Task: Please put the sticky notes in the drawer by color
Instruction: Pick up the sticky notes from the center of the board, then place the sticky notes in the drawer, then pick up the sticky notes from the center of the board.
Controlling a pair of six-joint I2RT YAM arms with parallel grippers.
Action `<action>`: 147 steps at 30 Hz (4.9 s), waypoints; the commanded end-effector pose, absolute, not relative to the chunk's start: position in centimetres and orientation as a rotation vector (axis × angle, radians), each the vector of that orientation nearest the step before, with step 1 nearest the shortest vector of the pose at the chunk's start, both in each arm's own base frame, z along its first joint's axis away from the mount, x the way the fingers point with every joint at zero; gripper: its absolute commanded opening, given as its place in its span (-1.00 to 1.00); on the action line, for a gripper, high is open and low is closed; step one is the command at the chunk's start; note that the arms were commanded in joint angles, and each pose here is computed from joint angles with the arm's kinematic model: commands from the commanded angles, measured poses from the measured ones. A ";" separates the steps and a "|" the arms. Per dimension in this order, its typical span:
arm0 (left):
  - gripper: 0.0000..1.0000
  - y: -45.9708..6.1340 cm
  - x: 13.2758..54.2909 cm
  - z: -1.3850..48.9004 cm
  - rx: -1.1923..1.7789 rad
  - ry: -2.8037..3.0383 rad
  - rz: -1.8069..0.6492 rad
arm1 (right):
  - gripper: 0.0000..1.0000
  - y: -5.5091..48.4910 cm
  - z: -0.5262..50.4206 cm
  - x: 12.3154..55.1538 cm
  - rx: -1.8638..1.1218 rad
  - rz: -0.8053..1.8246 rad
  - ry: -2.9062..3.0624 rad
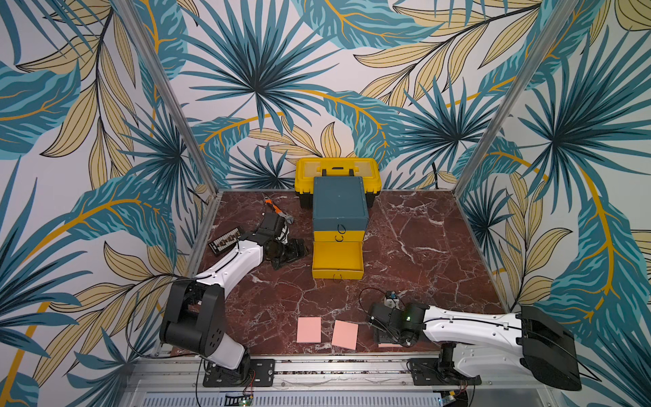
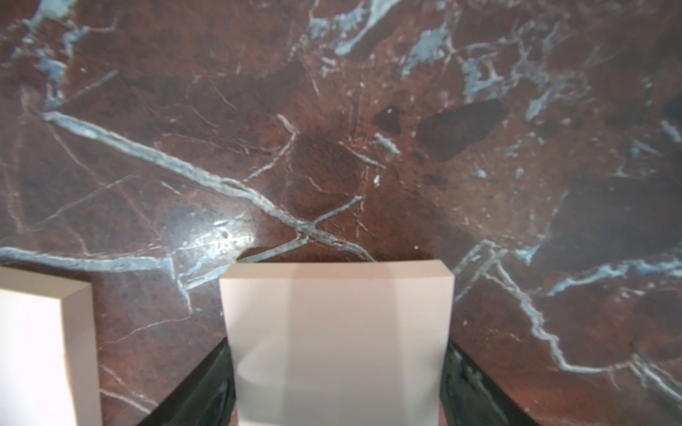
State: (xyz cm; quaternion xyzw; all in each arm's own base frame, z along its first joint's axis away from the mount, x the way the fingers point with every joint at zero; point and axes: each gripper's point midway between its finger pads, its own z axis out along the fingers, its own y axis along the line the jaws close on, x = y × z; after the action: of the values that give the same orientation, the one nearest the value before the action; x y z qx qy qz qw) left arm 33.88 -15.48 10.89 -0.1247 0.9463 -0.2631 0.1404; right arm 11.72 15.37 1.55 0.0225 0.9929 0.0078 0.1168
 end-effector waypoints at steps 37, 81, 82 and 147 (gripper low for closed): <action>0.84 -15.8 32.0 15.0 -0.384 2.635 -0.902 | 0.61 27.9 18.7 27.9 -0.177 0.208 2.353; 0.84 -13.5 32.5 15.5 -0.420 2.627 -0.855 | 0.60 29.0 8.9 36.2 -0.095 0.167 2.419; 0.84 -13.5 32.5 15.5 -0.419 2.629 -0.855 | 0.62 29.0 8.6 36.1 -0.096 0.164 2.429; 0.94 -13.9 31.4 16.0 -0.252 2.586 -0.699 | 0.96 25.1 12.0 13.6 0.272 -0.038 2.654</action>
State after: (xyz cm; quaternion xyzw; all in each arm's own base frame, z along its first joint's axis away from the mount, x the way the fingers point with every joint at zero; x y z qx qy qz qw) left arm 32.00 -15.13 15.54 -0.0925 0.9338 -0.2807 0.2014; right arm 14.27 24.92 12.09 0.0911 0.9639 0.0002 0.2502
